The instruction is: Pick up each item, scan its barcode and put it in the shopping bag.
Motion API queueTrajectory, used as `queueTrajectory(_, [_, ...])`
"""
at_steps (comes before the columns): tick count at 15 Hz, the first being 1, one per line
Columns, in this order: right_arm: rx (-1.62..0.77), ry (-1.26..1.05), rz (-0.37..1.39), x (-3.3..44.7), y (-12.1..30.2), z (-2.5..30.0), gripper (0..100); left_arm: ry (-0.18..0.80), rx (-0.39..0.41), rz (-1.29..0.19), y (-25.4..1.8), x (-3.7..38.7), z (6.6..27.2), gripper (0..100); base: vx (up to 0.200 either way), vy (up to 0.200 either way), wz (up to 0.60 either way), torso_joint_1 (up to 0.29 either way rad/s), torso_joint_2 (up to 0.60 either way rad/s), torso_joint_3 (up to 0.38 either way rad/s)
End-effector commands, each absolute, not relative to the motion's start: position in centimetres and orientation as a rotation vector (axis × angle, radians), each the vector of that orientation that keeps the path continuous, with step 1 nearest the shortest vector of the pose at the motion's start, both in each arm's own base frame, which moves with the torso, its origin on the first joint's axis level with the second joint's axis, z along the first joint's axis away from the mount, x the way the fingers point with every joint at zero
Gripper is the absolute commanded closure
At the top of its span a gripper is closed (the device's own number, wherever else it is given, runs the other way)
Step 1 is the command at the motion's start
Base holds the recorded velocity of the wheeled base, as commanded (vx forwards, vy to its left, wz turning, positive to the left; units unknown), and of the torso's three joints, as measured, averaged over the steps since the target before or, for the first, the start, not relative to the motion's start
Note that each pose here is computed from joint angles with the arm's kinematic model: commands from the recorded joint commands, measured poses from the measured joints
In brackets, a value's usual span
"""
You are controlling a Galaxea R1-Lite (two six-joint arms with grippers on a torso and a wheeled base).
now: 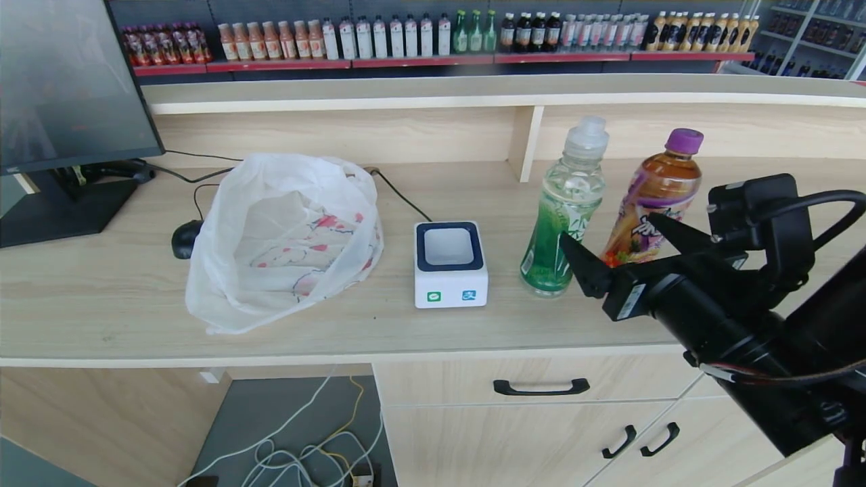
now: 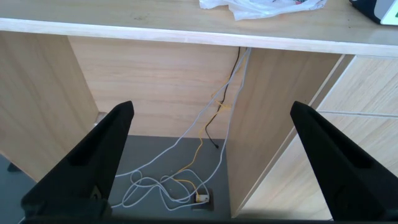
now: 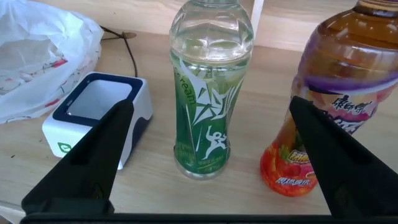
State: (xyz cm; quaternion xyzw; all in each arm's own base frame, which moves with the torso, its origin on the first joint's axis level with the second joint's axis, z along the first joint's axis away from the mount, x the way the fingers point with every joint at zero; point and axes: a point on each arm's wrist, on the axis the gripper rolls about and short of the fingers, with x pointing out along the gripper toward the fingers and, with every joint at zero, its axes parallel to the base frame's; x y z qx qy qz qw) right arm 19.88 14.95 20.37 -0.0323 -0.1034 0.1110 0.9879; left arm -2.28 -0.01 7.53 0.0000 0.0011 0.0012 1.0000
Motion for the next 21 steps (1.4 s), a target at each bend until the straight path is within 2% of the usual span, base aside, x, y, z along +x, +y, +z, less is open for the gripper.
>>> queueTrajectory(1, [-0.08,-0.184,0.227,20.4,15.4,19.7,0,0.002,0.0,0.003,0.0,-2.3,7.5,0,0.0,0.0,0.0,0.0,0.0,0.0])
queueTrajectory(21, [-0.051,-0.189,0.197,25.0,18.0,19.2,0,0.002,0.0,0.002,0.0,-2.3,7.5,0,0.0,0.0,0.0,0.0,0.0,0.0])
